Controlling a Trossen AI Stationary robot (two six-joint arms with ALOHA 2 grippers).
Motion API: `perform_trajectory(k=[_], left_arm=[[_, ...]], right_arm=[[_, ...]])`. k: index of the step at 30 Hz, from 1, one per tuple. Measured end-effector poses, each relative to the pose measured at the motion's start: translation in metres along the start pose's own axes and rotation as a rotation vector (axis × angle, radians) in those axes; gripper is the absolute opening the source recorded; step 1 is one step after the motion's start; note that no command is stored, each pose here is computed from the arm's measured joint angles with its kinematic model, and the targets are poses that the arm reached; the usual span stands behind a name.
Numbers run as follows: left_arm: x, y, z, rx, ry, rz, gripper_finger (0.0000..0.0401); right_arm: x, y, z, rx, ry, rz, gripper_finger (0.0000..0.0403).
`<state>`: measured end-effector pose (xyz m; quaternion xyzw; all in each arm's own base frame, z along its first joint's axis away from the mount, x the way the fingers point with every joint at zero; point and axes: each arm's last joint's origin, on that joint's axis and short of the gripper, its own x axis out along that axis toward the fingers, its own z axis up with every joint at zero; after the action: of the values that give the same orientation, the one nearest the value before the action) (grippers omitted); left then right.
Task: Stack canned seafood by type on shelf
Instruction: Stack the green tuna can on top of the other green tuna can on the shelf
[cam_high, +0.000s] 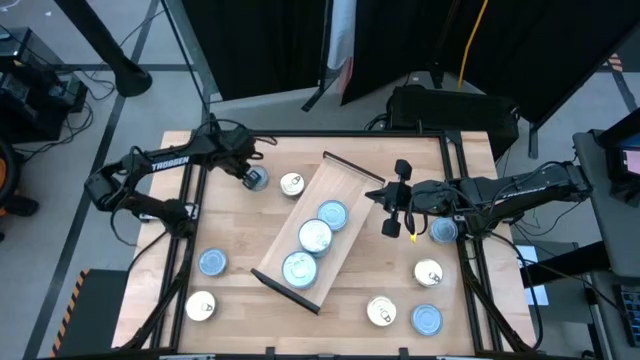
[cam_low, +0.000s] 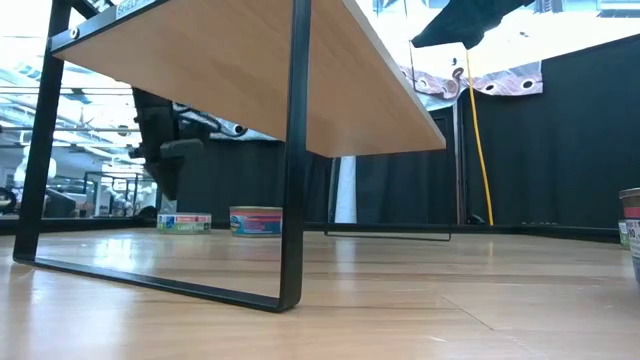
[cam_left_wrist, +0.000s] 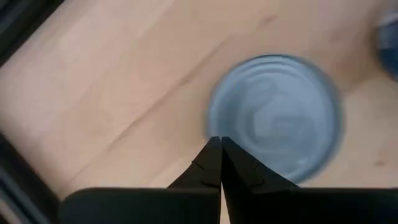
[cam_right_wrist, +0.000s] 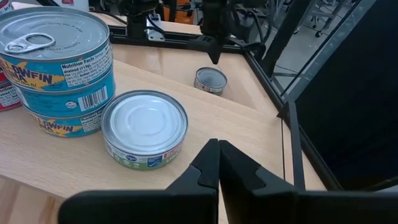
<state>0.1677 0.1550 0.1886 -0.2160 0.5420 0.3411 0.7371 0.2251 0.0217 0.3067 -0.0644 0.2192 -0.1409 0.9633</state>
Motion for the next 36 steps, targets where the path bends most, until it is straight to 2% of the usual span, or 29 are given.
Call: perform_trajectory(k=[5,10,16,27,36], left_arm=[[-0.002,-0.014,-0.002,0.021,-0.009,0.035,0.0001],[0.008,-0.012,-0.014,0.023,0.026,0.095,0.0001],[0.024,-0.01,-0.026,0.008,0.006,0.076,0.0001],[0.027,-0.01,-0.035,0.01,0.059,0.066,0.0001],[-0.003,-0.022,-0.035,0.021,-0.111,0.015,0.0001]], right_arm=[[0.0,0.0,0.0,-0.01,-0.001,0.0,0.0],[0.0,0.0,0.0,-0.01,0.0,0.0,0.0],[0.0,0.0,0.0,-0.009,-0.001,0.0,0.0],[0.0,0.0,0.0,-0.009,-0.002,-0.001,0.0],[0.0,0.0,0.0,-0.009,-0.001,-0.001,0.0]])
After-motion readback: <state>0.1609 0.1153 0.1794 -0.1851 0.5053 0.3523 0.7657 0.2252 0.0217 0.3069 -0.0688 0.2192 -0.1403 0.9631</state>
